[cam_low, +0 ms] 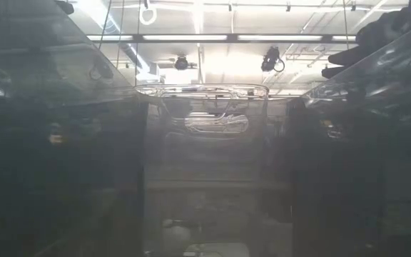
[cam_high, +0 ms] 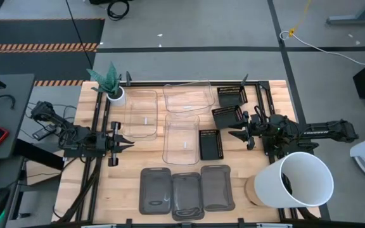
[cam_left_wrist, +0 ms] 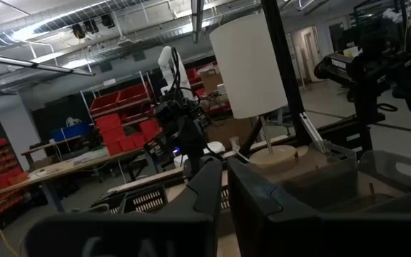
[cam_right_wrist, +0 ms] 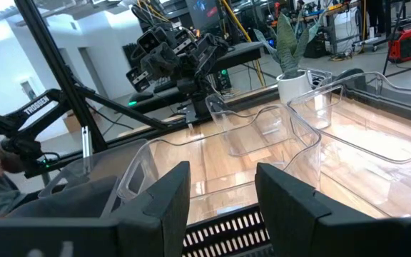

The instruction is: Stack baskets by color

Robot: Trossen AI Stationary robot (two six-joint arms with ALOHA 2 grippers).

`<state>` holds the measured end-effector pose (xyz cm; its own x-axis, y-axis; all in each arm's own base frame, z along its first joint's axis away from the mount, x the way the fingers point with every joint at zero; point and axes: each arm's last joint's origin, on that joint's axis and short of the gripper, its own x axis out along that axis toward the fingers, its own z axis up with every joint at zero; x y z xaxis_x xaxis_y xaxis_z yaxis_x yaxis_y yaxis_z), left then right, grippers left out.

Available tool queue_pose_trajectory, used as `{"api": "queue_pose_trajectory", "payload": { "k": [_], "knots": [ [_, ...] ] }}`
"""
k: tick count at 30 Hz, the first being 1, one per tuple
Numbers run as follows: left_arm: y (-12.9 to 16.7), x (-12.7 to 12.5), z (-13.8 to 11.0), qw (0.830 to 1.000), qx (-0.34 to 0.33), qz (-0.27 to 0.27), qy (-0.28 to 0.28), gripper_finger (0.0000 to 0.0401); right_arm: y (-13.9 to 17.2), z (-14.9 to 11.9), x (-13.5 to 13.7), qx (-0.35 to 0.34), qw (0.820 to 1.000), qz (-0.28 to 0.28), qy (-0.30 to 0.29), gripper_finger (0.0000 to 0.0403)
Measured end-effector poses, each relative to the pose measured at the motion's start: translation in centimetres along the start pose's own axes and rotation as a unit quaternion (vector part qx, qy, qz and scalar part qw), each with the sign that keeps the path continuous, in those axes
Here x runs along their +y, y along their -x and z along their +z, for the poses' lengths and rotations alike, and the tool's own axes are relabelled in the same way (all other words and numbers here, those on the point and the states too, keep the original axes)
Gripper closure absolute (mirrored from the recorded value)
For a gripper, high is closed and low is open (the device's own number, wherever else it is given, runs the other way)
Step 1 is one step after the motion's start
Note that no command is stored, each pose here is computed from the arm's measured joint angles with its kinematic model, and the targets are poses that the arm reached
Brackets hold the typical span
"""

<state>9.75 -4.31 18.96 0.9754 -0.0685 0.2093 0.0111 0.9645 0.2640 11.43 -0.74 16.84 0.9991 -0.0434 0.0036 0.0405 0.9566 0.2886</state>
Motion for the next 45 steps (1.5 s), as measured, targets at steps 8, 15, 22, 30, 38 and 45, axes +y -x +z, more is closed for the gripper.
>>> {"api": "queue_pose_trajectory", "payload": {
  "k": [8,15,22,30,38,45],
  "knots": [
    [0.0,-0.2,0.1,0.98,-0.005,-0.029,0.198,0.0374,0.0,0.0,0.0,0.0,1.0,0.0,0.0,0.0238],
    [0.0,-0.3,-0.2,0.922,0.016,-0.032,0.386,0.0371,0.0,0.0,0.0,0.0,1.0,0.0,0.0,0.0238],
    [-0.1,-0.2,0.7,0.909,0.015,-0.061,0.413,0.0385,0.0,0.0,0.0,0.0,1.0,0.0,0.0,0.0238],
    [-3.0,-1.1,4.2,0.919,0.15,-0.126,0.342,0.0386,0.0,0.0,0.0,0.0,1.0,0.0,0.0,0.0238],
    [-5.6,-4.8,3.9,0.906,0.277,-0.175,0.266,0.035,0.0,0.0,0.0,0.0,1.0,0.0,0.0,0.0238],
    [-7.7,-8.0,4.7,0.881,0.327,-0.184,0.289,0.0349,0.0,0.0,0.0,0.0,1.0,0.0,0.0,0.0238]
  ]
}}
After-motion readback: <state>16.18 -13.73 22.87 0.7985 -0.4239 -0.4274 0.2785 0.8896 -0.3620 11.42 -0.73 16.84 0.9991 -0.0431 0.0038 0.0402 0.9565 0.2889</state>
